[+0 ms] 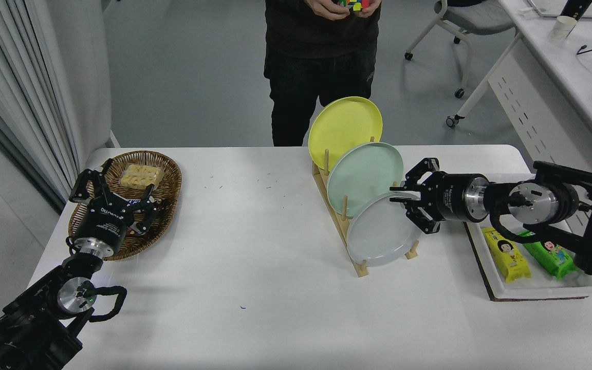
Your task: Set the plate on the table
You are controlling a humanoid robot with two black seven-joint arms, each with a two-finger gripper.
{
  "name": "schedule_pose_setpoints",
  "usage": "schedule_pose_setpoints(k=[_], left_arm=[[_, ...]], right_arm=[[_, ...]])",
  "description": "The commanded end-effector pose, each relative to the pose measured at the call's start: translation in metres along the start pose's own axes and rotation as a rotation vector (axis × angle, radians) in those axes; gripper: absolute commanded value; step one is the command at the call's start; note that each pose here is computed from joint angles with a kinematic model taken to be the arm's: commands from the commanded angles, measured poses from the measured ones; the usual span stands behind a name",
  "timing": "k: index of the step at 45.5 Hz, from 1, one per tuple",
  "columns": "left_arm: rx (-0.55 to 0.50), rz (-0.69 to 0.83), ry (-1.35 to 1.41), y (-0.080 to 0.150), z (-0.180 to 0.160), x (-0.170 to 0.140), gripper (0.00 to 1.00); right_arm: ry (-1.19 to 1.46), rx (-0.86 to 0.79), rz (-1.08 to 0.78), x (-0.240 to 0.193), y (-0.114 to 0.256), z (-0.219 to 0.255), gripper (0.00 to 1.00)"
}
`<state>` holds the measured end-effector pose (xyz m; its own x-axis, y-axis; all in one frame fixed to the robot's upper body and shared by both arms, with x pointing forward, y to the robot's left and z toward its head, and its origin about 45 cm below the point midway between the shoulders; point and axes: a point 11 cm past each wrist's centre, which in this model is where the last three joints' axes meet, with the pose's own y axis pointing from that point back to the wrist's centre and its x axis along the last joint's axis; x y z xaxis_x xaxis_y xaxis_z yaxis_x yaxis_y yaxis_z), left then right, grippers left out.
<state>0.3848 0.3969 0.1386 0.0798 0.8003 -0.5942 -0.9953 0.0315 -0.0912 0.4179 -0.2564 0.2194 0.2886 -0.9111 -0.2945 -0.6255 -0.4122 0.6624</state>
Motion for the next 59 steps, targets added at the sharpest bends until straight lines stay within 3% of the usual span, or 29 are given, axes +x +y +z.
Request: schedule_pose_setpoints(k=[1, 31, 59], left_arm=[[0.0, 0.0, 0.0, 0.0, 0.0, 0.0, 0.98], [-0.001, 0.0, 0.001, 0.0, 0.0001, 0.0001, 0.98], [0.0, 0.0, 0.0, 0.0, 0.0, 0.0, 0.98]], right_arm=[[0.001, -0.001, -0.003, -0.0017, -0.0004, -0.0009, 0.18], [0.005, 0.009, 0.008, 0.0013, -0.0005, -0.007, 0.18], [-0.02, 0.007, 0.005, 0.0029, 0.0004, -0.0061, 0.1]])
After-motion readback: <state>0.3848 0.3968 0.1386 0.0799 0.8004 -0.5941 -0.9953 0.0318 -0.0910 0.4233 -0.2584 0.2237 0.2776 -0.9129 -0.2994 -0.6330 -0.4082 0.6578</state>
